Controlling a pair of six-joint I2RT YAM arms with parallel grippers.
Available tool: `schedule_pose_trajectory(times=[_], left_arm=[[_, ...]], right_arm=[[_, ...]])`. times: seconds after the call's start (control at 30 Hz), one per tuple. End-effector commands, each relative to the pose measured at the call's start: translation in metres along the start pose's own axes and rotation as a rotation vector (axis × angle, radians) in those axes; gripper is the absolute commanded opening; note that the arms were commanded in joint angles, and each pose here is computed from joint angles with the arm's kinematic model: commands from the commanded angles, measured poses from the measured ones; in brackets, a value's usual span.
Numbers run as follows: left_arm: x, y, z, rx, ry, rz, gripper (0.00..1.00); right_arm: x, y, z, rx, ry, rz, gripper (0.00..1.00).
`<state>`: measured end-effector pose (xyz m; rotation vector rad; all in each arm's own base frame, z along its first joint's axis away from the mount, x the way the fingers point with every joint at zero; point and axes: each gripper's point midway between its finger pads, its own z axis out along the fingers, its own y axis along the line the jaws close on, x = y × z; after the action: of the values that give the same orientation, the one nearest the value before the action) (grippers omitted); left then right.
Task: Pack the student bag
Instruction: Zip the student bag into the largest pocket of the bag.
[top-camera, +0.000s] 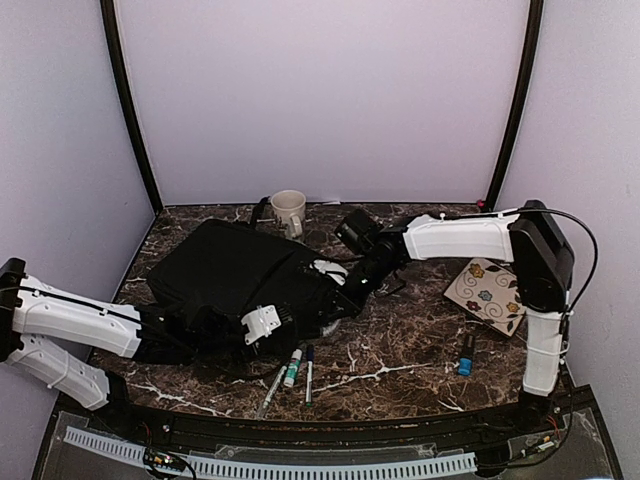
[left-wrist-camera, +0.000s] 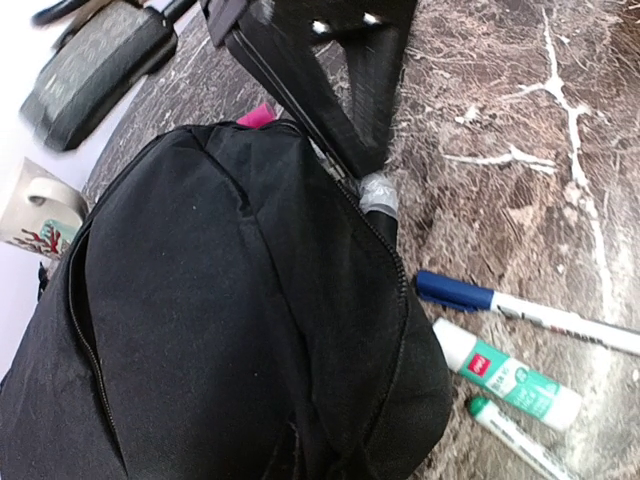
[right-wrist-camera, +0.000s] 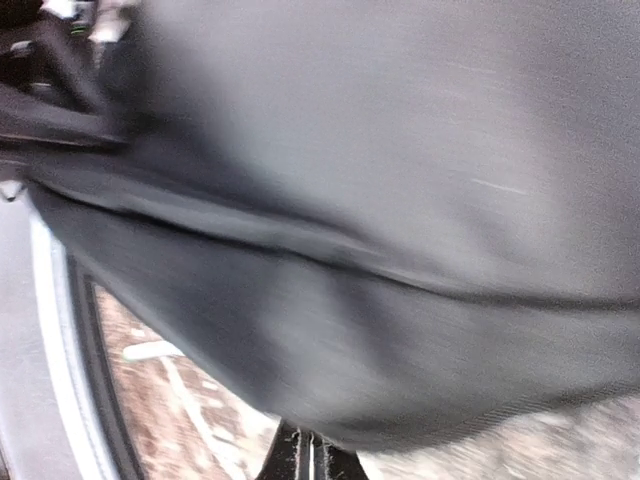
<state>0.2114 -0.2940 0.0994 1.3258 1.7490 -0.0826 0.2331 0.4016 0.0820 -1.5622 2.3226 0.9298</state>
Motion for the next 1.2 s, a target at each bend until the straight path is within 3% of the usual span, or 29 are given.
schedule_pose_trajectory(times=[0.0,0.23,0.4,0.5,0.53,0.57,0.6,0.67,0.8,0.93,1.17], left_arm=[[0.019,-0.008,-0.016,0.059,0.058,-0.037,0.00],[0.033,0.000,-0.032,0.032,0.125,-0.072,0.00],[0.046,0.039,-0.051,-0.126,0.163,-0.063,0.00],[0.061,0.070,-0.062,-0.169,0.200,-0.169,0.01],[0.064,0.077,-0.067,-0.170,0.205,-0.193,0.11],[0.065,0.082,-0.071,-0.174,0.211,-0.202,0.33],[0.059,0.086,-0.076,-0.176,0.196,-0.200,0.48],[0.045,0.087,-0.085,-0.145,0.164,-0.187,0.62],[0.000,0.091,-0.103,-0.081,0.016,-0.248,0.73],[-0.040,0.093,-0.097,-0.025,-0.136,-0.341,0.75],[-0.048,0.082,-0.045,0.039,-0.104,-0.419,0.75]], right_arm=[[0.025,-0.061,-0.016,0.194,0.105,0.054,0.00],[0.007,-0.095,-0.017,0.258,0.070,0.049,0.00],[-0.022,-0.094,-0.014,0.218,0.000,0.024,0.00],[-0.044,-0.080,-0.013,0.169,-0.043,-0.005,0.00],[-0.050,-0.073,-0.011,0.152,-0.052,-0.019,0.00],[-0.056,-0.065,-0.008,0.134,-0.060,-0.031,0.00],[-0.062,-0.055,-0.005,0.113,-0.066,-0.043,0.00],[-0.073,-0.036,0.000,0.069,-0.084,-0.065,0.00],[-0.089,0.000,0.007,0.003,-0.120,-0.110,0.00],[-0.099,0.017,0.008,-0.043,-0.153,-0.114,0.00],[-0.105,0.036,0.013,-0.090,-0.162,-0.117,0.00]])
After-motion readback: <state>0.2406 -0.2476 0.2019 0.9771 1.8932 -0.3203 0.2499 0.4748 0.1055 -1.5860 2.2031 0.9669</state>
